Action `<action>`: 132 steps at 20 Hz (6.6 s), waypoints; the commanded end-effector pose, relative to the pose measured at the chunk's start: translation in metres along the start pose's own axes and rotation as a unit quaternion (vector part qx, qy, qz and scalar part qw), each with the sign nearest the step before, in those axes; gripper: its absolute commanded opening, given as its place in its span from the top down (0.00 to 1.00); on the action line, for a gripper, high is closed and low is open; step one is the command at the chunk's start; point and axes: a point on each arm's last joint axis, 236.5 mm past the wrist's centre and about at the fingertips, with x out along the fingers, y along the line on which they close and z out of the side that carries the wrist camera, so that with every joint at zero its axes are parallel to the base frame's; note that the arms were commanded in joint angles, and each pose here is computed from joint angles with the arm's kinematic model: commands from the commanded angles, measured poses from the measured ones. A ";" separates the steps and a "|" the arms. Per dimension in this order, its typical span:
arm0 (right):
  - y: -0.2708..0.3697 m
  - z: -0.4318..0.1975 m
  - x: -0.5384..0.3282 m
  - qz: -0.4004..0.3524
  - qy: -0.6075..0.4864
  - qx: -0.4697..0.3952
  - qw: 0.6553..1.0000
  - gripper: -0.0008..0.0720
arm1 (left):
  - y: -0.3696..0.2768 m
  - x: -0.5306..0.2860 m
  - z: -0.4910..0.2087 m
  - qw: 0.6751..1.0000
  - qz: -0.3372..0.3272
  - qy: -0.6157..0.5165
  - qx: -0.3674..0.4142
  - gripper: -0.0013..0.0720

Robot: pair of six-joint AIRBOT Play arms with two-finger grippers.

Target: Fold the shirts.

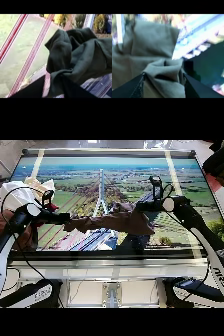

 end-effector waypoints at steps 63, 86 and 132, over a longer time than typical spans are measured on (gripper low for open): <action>0.091 0.041 -0.432 0.130 -0.324 -0.087 0.933 0.98 | -0.125 -0.504 0.054 0.813 0.035 -0.565 0.136 0.97; -0.079 0.105 0.046 0.082 -0.116 0.204 0.969 0.36 | -0.014 -0.031 0.247 0.962 -0.039 -0.271 0.008 0.13; -0.098 -0.235 -0.021 0.036 0.021 0.599 0.799 0.38 | 0.027 0.038 -0.115 0.933 -0.145 0.044 -0.326 0.97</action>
